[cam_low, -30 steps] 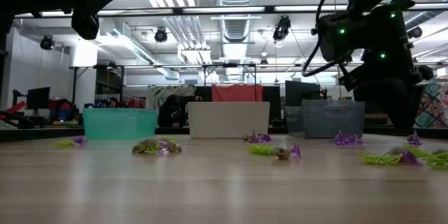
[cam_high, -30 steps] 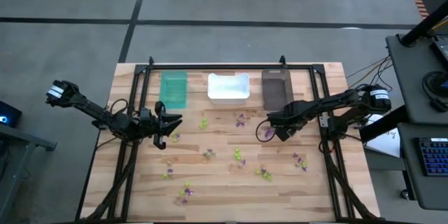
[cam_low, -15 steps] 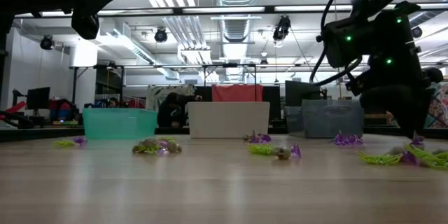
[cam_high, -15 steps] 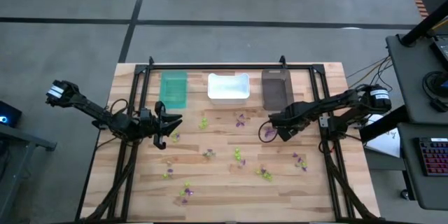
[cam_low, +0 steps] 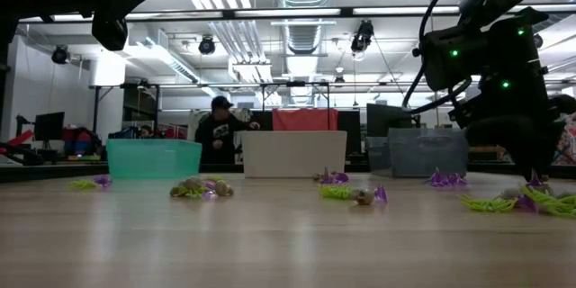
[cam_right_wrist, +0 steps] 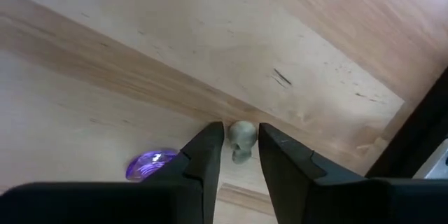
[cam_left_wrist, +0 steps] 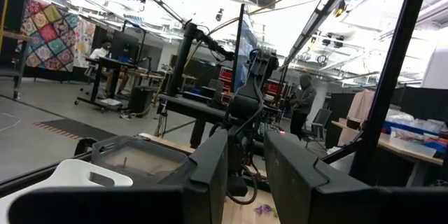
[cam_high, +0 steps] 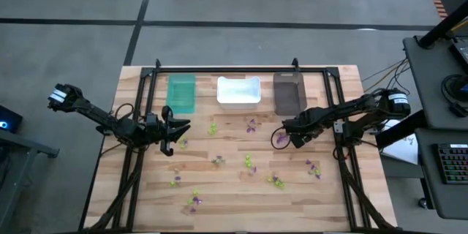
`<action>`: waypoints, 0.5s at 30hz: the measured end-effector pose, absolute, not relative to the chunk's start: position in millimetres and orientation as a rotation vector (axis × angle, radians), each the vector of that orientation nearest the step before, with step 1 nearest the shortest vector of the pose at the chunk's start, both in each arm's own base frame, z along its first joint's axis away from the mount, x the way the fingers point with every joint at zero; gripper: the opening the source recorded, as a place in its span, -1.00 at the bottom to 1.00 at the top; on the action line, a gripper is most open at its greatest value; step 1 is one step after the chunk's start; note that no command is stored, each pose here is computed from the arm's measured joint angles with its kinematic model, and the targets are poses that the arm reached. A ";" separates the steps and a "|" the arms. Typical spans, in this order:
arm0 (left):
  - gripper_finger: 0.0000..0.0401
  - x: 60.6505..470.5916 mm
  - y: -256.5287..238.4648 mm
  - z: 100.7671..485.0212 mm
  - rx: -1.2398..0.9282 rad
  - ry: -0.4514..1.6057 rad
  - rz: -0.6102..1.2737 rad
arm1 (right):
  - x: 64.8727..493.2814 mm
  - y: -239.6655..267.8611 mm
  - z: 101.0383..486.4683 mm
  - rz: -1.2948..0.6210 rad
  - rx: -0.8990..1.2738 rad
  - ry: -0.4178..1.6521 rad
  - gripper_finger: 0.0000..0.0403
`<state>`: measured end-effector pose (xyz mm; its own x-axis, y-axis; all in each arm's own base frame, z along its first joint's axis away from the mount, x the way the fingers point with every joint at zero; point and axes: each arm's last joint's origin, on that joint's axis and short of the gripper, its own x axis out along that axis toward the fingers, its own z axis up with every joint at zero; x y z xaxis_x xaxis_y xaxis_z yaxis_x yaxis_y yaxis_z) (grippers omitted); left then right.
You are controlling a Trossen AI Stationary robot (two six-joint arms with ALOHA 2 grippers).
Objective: Sort Halloween decoration
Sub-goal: Put the white skull toy into the white bin
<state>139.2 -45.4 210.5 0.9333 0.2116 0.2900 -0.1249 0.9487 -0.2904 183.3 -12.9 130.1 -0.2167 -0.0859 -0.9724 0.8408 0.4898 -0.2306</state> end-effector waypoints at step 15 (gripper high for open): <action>-0.62 139.2 -45.3 210.7 -0.273 -0.326 0.174 | 183.3 -13.1 130.5 -0.972 0.663 1.551 -0.87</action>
